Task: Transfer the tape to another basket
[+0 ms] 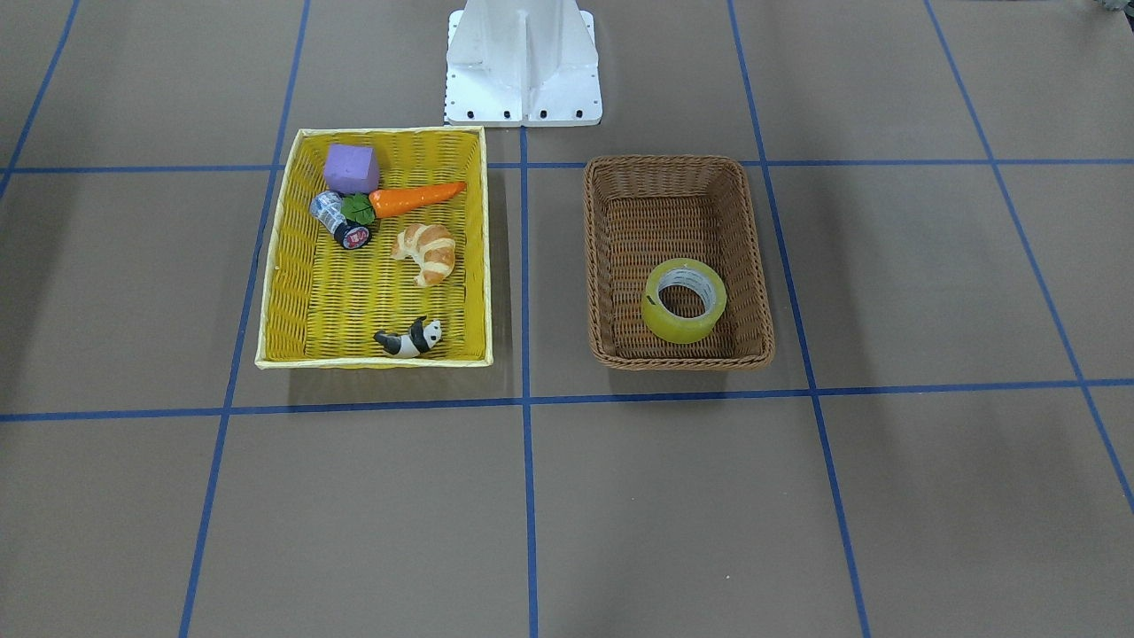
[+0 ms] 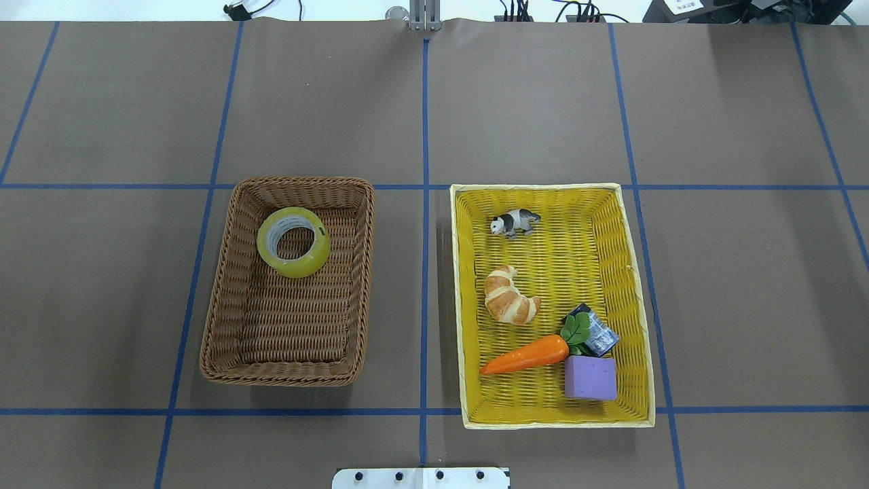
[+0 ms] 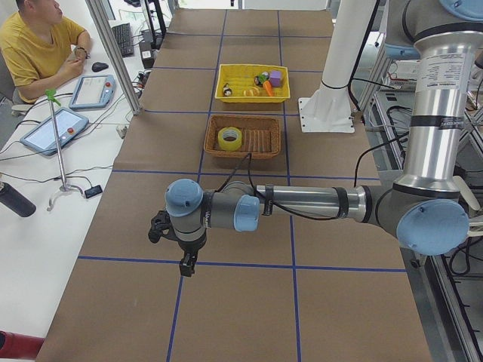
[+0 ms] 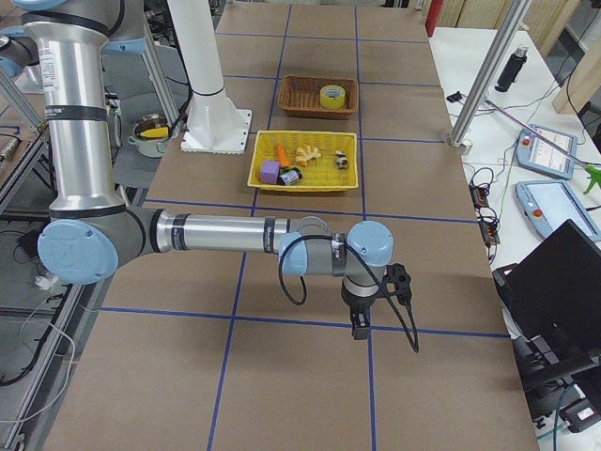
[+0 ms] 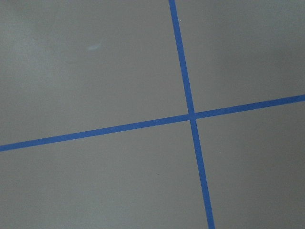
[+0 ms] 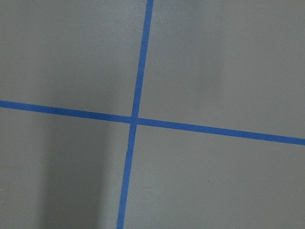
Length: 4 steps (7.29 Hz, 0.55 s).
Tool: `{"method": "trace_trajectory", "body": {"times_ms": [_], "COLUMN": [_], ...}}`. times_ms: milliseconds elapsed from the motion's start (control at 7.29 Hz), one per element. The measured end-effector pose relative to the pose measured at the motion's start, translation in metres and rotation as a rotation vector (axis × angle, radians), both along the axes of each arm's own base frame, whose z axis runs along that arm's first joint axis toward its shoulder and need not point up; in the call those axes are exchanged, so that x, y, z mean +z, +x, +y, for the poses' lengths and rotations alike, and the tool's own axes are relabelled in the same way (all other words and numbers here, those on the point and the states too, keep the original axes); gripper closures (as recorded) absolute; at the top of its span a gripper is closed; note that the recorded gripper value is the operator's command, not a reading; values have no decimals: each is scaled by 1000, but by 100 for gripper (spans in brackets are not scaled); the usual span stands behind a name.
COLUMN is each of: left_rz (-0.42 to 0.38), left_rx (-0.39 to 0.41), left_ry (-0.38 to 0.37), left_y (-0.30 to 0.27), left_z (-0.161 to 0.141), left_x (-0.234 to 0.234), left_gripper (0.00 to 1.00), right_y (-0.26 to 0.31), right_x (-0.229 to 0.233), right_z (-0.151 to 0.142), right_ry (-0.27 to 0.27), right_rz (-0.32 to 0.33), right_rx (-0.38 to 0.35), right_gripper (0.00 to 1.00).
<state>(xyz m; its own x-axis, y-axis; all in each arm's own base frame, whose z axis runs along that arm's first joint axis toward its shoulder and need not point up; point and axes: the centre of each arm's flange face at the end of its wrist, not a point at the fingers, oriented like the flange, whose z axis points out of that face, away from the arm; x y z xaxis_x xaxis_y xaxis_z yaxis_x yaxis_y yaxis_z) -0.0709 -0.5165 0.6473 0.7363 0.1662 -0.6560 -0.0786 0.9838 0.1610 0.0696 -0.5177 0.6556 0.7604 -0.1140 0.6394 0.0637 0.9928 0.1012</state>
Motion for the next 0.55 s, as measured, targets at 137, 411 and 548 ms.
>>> {"method": "trace_trajectory", "body": {"times_ms": [137, 411, 548], "left_rz": [0, 0, 0], "left_rx": [0, 0, 0], "left_ry": [-1, -1, -2], "left_y": [0, 0, 0], "left_z": [0, 0, 0], "left_x": [0, 1, 1], "left_gripper": [0, 0, 0], "right_y": [0, 0, 0], "right_x": [1, 2, 2], "right_z": [0, 1, 0], "right_ry": [-4, -7, -6], "right_rz": [-1, -1, -1], "right_rx": [1, 2, 2], "right_gripper": [0, 0, 0]}}
